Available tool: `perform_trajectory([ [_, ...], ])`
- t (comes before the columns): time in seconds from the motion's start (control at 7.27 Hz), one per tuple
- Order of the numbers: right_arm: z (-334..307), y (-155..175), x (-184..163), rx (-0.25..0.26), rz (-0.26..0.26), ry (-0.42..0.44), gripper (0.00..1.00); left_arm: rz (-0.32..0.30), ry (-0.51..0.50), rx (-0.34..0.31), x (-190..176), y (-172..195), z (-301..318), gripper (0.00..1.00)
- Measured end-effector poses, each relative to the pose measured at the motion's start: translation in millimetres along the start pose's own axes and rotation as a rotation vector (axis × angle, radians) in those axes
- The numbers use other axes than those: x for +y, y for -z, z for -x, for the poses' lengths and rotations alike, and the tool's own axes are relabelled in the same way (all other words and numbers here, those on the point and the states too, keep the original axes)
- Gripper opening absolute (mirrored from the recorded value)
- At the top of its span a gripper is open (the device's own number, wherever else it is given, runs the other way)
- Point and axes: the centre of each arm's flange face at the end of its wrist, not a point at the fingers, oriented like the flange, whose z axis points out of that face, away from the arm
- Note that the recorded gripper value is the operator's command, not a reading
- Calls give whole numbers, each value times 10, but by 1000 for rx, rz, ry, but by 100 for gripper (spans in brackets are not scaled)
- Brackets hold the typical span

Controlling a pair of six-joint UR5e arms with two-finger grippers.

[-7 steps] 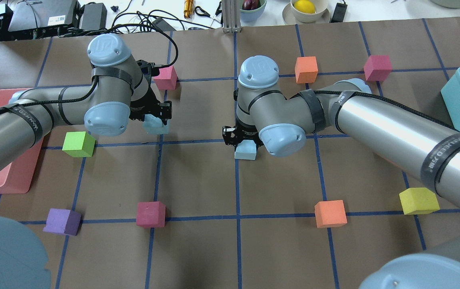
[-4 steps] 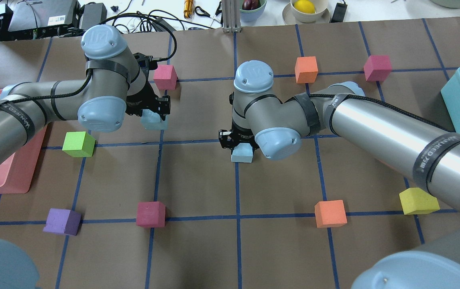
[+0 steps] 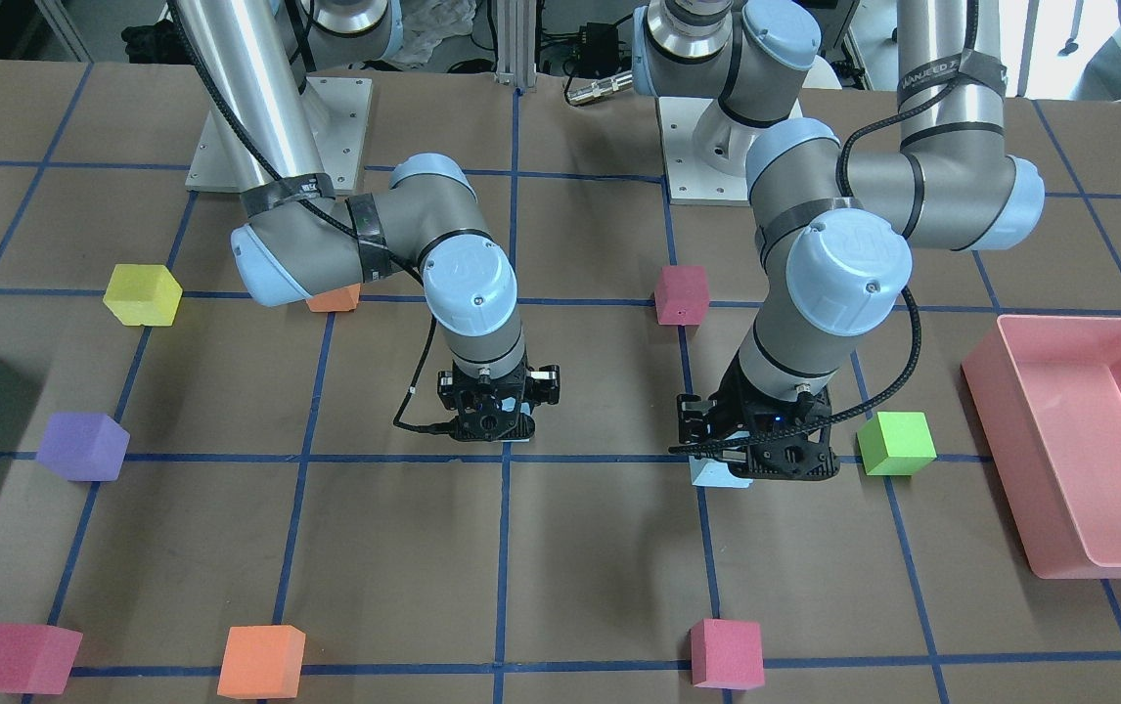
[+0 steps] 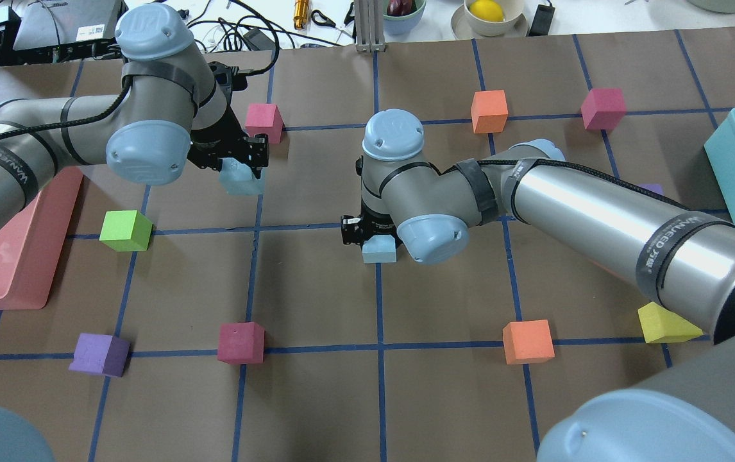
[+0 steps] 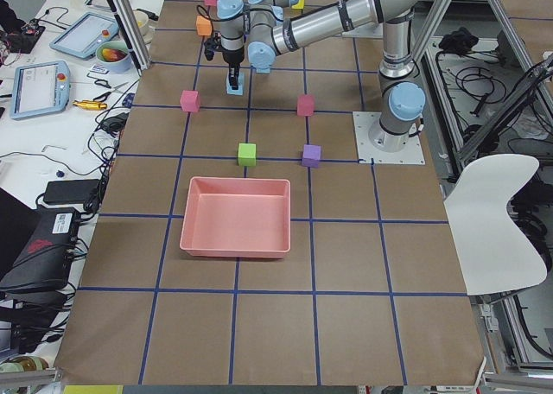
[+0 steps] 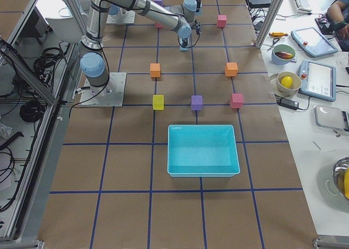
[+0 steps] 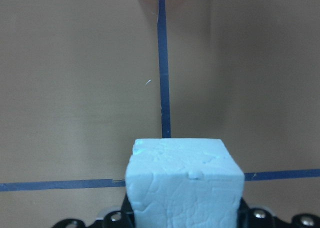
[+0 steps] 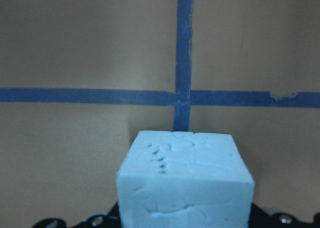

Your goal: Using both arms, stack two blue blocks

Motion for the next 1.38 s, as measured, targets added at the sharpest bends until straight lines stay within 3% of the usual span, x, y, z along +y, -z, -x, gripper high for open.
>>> perform_trajectory([
  [0.14,2,-2,-2,0,-2,1,100,-5,-9,0,20,61,-88,0],
  [0.83,-36,115,-72,-7,-21,-10,100,-12,-30,2,173,232,-355,0],
  [1.1,-150,500,-224,-3,-50,-36,100,2,-23,5,260,216,-591,0],
  [1.38,-721,1189,-452,15,-19,-67,100,16,-6,9,356,148,-897,0],
])
